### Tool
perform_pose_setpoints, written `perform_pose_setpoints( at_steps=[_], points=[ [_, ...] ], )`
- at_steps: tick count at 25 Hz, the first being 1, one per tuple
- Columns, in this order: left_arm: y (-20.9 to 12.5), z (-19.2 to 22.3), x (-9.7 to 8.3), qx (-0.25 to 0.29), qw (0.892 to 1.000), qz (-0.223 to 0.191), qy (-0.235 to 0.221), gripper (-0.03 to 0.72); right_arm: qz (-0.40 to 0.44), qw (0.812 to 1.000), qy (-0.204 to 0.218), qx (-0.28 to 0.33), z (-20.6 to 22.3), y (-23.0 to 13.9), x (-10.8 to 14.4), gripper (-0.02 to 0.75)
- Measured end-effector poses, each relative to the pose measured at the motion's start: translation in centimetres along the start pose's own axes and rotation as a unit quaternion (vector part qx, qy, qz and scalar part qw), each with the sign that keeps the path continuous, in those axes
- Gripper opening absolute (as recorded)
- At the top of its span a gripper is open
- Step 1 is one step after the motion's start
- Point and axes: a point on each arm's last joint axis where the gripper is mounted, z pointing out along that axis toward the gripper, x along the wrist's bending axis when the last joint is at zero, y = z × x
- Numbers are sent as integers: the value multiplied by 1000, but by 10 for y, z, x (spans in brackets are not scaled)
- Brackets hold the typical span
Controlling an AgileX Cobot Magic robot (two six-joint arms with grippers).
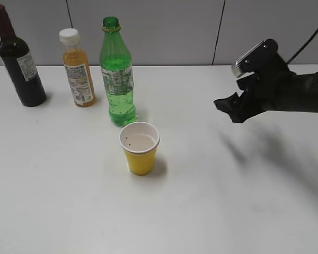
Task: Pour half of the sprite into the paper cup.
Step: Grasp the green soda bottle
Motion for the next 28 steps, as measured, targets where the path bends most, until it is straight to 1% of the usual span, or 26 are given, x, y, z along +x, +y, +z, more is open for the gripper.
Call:
perform_pose_setpoints(
  at_steps=[2,4,7,9,10,12,14,17,20,23,24,26,28],
  points=[
    [0,0,0,0,1000,0,0,589,37,998,-47,29,-3,6,-13,617],
    [0,0,0,0,1000,0,0,589,70,991,-92,59,-5,13,-26,614],
    [0,0,0,0,1000,0,0,589,124,973,-159,111,-9,29,-48,612],
    [0,0,0,0,1000,0,0,589,147,961,-184,143,-14,39,-58,610],
    [0,0,0,0,1000,0,0,589,158,956,-189,162,-17,44,-61,608],
    [0,0,0,0,1000,0,0,589,175,948,-184,193,-22,53,-66,602],
    [0,0,0,0,1000,0,0,589,210,938,-174,214,-28,63,-71,595],
    [0,0,0,0,1000,0,0,589,243,919,-162,264,-39,69,-78,591],
    [0,0,0,0,1000,0,0,589,264,897,-147,324,-53,73,-86,592],
    [0,0,0,0,1000,0,0,589,268,874,-129,385,-66,73,-86,591],
    [0,0,0,0,1000,0,0,589,270,869,-126,394,-68,74,-86,591],
    [0,0,0,0,1000,0,0,589,275,867,-121,398,-73,76,-85,591],
    [0,0,0,0,1000,0,0,589,281,870,-116,387,-80,82,-83,591]
  ],
)
